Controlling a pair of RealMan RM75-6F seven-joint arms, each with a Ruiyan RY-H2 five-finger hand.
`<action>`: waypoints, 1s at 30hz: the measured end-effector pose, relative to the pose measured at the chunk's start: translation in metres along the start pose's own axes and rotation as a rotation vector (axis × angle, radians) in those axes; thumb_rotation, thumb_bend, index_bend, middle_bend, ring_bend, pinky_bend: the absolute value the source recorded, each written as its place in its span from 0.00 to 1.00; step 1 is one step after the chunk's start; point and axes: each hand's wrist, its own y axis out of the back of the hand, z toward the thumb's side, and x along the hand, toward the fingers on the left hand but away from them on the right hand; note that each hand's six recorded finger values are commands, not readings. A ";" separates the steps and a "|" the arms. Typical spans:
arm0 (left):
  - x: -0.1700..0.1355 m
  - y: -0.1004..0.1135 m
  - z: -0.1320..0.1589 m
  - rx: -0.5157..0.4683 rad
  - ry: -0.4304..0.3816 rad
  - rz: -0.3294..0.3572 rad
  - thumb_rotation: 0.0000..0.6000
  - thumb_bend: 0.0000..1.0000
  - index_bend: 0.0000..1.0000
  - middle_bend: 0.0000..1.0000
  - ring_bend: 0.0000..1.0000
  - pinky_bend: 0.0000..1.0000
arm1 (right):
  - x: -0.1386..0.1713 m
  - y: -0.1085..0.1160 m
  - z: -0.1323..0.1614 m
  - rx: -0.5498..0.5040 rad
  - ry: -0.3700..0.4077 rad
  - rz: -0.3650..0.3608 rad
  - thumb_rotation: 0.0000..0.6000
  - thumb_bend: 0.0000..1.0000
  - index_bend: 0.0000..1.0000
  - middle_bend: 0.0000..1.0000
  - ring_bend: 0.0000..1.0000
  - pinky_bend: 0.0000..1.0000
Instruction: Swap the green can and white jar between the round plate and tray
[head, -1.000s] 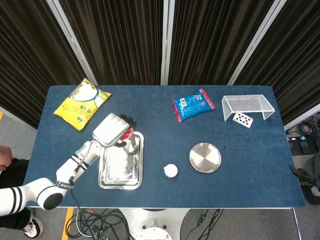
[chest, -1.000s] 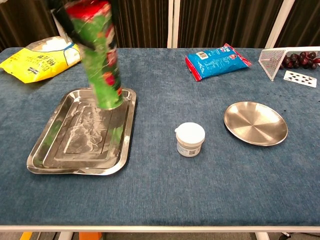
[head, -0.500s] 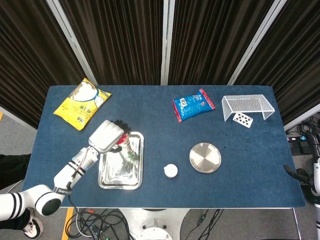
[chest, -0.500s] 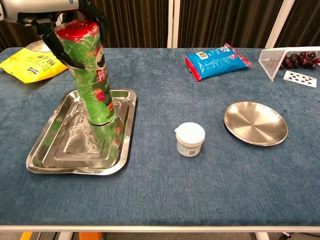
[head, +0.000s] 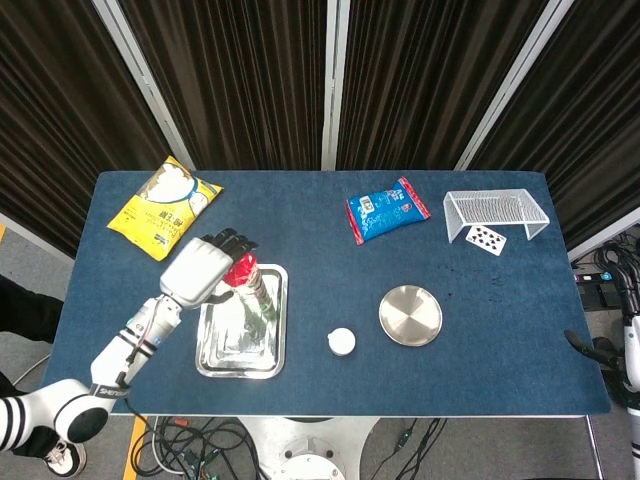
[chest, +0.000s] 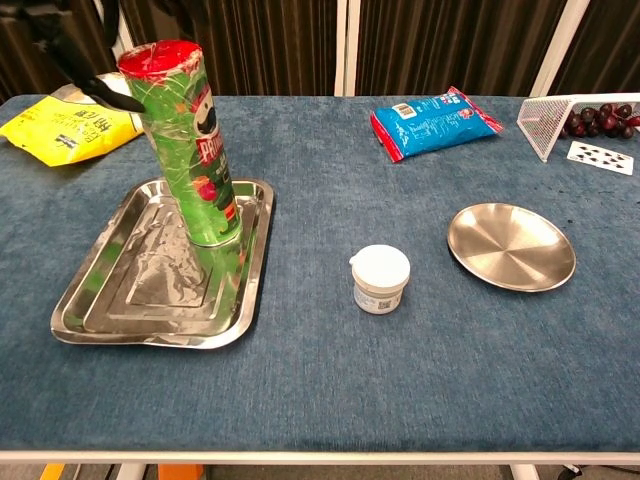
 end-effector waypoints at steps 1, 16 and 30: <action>-0.005 0.001 -0.005 -0.001 0.020 0.003 1.00 0.13 0.19 0.21 0.17 0.46 | 0.000 -0.001 0.002 0.004 0.006 0.004 1.00 0.04 0.00 0.00 0.00 0.07; -0.129 -0.041 -0.094 -0.058 0.422 0.051 1.00 0.13 0.19 0.21 0.17 0.40 | -0.017 -0.070 0.087 0.098 0.244 0.278 1.00 0.04 0.00 0.05 0.00 0.10; -0.205 -0.093 -0.129 -0.102 0.601 0.093 1.00 0.13 0.19 0.21 0.15 0.37 | -0.022 -0.178 0.228 0.183 0.560 0.561 1.00 0.08 0.00 0.13 0.12 0.29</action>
